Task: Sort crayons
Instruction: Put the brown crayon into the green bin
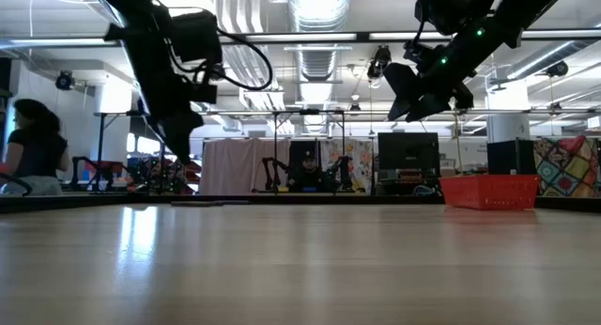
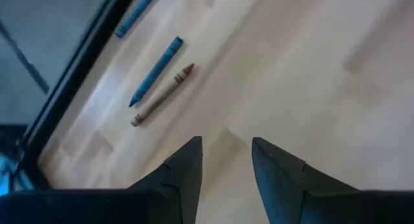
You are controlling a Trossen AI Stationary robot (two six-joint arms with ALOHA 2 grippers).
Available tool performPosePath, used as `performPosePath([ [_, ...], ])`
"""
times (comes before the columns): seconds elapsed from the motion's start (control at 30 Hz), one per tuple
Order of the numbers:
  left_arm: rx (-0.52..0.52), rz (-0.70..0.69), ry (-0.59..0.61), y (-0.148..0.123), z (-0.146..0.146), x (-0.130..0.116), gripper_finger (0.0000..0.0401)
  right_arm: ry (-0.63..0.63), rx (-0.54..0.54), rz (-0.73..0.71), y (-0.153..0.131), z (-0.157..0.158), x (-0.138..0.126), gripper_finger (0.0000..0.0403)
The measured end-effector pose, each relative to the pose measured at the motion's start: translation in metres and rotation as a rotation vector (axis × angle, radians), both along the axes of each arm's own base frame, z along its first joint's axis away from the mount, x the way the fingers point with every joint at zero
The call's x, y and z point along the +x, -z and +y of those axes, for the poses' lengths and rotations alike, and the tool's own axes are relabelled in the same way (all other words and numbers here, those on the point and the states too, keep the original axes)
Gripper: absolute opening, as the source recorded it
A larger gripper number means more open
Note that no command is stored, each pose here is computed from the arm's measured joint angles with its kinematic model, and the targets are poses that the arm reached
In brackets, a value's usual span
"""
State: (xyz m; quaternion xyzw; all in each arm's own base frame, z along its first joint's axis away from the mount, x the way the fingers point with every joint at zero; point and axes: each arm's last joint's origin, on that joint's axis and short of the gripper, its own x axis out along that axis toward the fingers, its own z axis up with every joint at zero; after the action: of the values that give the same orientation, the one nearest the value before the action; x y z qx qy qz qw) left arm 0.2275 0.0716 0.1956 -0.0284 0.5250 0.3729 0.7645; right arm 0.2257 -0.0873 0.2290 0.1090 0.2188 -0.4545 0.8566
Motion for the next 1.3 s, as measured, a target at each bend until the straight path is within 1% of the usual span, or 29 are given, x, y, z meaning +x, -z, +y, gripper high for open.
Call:
performPosePath([
  [0.07,0.005,-0.029,0.002,-0.001,0.017,0.0,0.0116,-0.008,-0.007,0.012,0.0,0.0,0.0,0.0219],
  [0.13,0.033,-0.06,-0.008,-0.003,0.032,-0.001,0.0116,-0.011,-0.011,0.017,0.0,0.0,0.0,0.0219],
  [0.3,0.135,-0.139,0.036,-0.012,0.053,0.004,0.0116,-0.017,-0.018,0.027,0.0,0.0,0.0,0.0219],
  [0.33,0.152,-0.145,0.057,-0.013,0.054,0.006,0.0116,-0.017,-0.018,0.027,0.0,0.0,0.0,0.0219],
  [0.4,0.175,-0.144,0.135,-0.014,0.056,0.011,0.0116,-0.017,-0.018,0.027,0.0,0.0,0.0,0.0219],
  [0.47,0.189,-0.152,0.186,-0.011,0.059,0.017,0.0116,-0.017,-0.018,0.026,0.0,0.0,0.0,0.0219],
  [0.53,0.164,-0.138,0.214,-0.003,0.064,0.022,0.0114,-0.015,-0.016,0.024,0.0,0.0,0.0,0.0219],
  [0.63,0.12,-0.1,0.21,0.01,0.078,0.034,0.0109,-0.009,-0.008,0.013,0.0,0.0,0.0,0.0219],
  [0.77,0.043,0.032,0.221,0.028,0.102,0.05,0.0095,-0.02,0.004,0.004,0.0,0.001,0.001,0.0219],
  [0.87,-0.037,0.139,0.196,0.037,0.122,0.062,0.0083,-0.028,-0.001,0.012,0.0,0.001,0.001,0.0219],
  [0.97,-0.121,0.243,0.172,0.044,0.138,0.068,0.0078,-0.034,-0.006,0.03,0.001,0.001,0.0,0.0219],
  [1.07,-0.15,0.282,0.167,0.043,0.151,0.072,0.0077,-0.043,-0.016,0.044,0.001,0.001,0.0,0.0219],
  [1.2,-0.137,0.273,0.176,0.032,0.162,0.076,0.0077,-0.047,-0.019,0.051,0.001,0.001,0.0,0.0219],
  [1.3,-0.139,0.287,0.187,0.024,0.166,0.075,0.0084,-0.048,-0.007,0.087,0.004,0.002,-0.002,0.0219],
])
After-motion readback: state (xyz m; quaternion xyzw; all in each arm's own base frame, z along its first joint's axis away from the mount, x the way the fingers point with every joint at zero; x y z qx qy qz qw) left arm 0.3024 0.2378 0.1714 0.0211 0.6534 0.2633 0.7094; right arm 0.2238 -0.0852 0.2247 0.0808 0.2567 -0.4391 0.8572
